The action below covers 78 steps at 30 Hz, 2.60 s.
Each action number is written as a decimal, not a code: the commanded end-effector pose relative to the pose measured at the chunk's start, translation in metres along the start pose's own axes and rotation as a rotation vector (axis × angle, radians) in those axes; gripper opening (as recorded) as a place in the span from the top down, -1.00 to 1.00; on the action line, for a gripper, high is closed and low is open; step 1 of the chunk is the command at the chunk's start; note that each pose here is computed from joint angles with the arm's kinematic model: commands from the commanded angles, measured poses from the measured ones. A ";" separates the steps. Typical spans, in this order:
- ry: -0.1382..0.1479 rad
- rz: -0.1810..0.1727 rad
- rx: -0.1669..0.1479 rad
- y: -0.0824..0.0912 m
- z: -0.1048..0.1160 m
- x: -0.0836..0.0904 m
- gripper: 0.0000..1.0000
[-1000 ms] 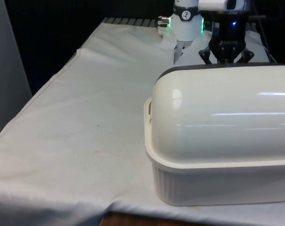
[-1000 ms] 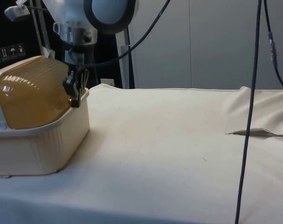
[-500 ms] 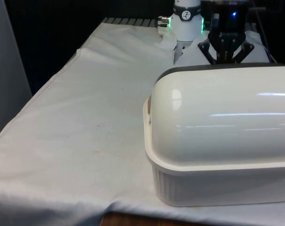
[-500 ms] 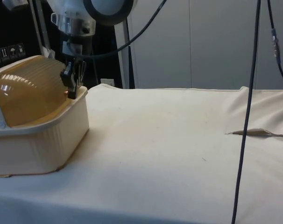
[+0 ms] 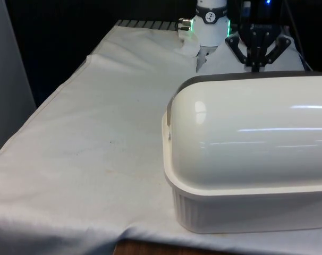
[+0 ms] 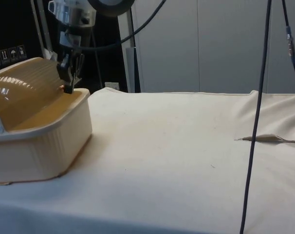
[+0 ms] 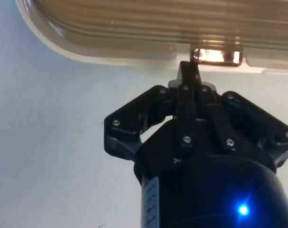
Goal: Open the lid, then close it.
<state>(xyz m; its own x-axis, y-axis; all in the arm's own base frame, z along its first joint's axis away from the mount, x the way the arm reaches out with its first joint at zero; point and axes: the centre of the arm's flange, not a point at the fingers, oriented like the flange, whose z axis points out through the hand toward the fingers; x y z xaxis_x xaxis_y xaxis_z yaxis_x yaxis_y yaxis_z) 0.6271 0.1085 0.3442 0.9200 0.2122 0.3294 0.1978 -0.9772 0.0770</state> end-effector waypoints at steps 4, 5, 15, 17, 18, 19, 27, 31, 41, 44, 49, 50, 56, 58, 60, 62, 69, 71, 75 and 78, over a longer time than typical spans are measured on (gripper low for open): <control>0.022 -0.003 -0.009 0.003 -0.006 0.009 0.99; 0.018 -0.001 -0.002 0.001 -0.006 0.007 0.99; 0.057 -0.005 -0.016 0.006 -0.020 0.024 0.99; 0.064 -0.004 -0.017 0.007 -0.022 0.026 0.99; 0.068 -0.005 -0.018 0.007 -0.024 0.028 0.99; 0.076 -0.004 -0.019 0.008 -0.026 0.032 0.99; 0.104 -0.004 -0.024 0.012 -0.033 0.046 0.99; 0.125 -0.004 -0.028 0.014 -0.038 0.058 0.99; 0.162 0.001 -0.037 0.019 -0.048 0.079 0.99; 0.170 0.001 -0.039 0.020 -0.052 0.083 0.99; 0.183 -0.001 -0.047 0.023 -0.067 0.093 0.99; 0.183 -0.002 -0.048 0.022 -0.069 0.094 0.99; 0.185 -0.005 -0.052 0.024 -0.088 0.103 0.99; 0.186 -0.006 -0.053 0.025 -0.095 0.105 0.99; 0.188 -0.007 -0.054 0.026 -0.102 0.107 0.99; 0.193 -0.006 -0.048 0.025 -0.101 0.108 0.99; 0.179 -0.010 -0.057 0.028 -0.127 0.117 0.99; 0.179 -0.010 -0.057 0.028 -0.127 0.117 0.99; 0.161 -0.011 -0.057 0.029 -0.131 0.120 0.99; 0.165 -0.009 -0.056 0.028 -0.133 0.120 0.99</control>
<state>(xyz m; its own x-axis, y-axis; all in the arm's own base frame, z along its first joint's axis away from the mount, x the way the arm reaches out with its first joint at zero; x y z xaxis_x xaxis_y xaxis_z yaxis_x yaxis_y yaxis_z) 0.6986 0.1071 0.5111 0.8495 0.2239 0.4777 0.1830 -0.9743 0.1313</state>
